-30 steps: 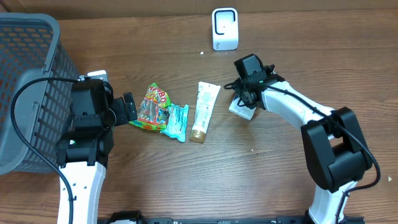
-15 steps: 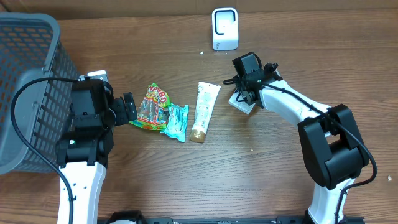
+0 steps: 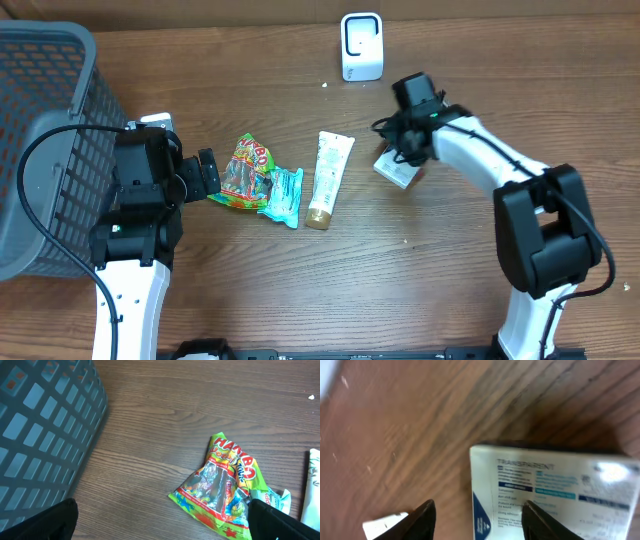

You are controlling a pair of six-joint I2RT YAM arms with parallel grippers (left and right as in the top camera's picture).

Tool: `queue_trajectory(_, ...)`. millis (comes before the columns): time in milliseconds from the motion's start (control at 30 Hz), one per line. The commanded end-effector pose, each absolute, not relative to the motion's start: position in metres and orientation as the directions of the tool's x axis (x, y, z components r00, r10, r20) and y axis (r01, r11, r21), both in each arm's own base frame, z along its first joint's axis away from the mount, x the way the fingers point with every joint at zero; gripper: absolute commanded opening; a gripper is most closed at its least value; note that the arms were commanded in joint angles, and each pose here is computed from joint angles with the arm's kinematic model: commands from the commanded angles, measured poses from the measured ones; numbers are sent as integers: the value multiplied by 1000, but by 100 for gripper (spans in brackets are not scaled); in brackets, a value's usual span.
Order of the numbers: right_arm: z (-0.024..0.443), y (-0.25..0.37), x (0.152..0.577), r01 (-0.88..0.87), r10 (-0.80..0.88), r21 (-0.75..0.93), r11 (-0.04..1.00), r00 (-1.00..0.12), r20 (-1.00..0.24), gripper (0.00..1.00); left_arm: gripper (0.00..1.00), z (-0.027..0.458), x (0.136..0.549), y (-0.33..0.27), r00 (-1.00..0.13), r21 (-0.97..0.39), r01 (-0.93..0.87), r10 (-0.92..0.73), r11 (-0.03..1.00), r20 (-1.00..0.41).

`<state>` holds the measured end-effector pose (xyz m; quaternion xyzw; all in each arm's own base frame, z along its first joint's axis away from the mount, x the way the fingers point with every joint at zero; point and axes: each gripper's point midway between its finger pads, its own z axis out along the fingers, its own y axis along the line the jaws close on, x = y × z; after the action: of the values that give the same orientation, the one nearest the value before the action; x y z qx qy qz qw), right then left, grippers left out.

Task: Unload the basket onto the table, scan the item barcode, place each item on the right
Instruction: 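Lower the right gripper and close it on the Hansaplast box, then lift the Hansaplast box with the right gripper and turn it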

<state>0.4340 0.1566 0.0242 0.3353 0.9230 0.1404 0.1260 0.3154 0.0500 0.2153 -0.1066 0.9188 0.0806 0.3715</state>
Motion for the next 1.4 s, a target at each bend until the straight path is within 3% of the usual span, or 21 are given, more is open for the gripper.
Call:
queue_trajectory(0, -4, 144, 403, 442, 459, 283, 851, -889, 8, 57, 100, 219, 315, 53, -696, 83, -256, -124, 963, -707)
queue_trajectory(167, -2, 120, 388, 219, 224, 201, 955, -975, 1, 61, 100, 219, 315, 53, -696, 83, -256, -124, 963, -707)
queue_trajectory(333, -2, 100, 394, 143, 148, 89, 986, -987, -59, 70, 100, 219, 315, 53, -696, 83, -256, -124, 963, -707)
queue_trajectory(433, 23, 99, 410, 132, 139, 80, 988, -986, -94, 77, 100, 219, 315, 53, -696, 83, -256, -124, 963, -707)
queue_trajectory(633, 86, 100, 415, 402, 408, 112, 909, -912, -35, 75, 100, 219, 315, 53, -696, 83, -256, -124, 963, -707)
queue_trajectory(733, 94, 99, 410, 481, 484, 102, 871, -875, -5, 75, 100, 219, 315, 53, -696, 83, -256, -124, 963, -707)
queue_trajectory(967, 68, 90, 375, 597, 595, -8, 802, -799, 91, 74, 100, 219, 315, 53, -696, 83, -256, -124, 963, -707)
queue_trajectory(1200, 41, 82, 357, 744, 750, -92, 661, -655, 95, 74, 100, 219, 315, 53, -696, 83, -256, -124, 963, -707)
queue_trajectory(1367, 24, 89, 357, 771, 774, -73, 632, -627, 85, 75, 100, 219, 315, 53, -696, 83, -256, -124, 963, -707)
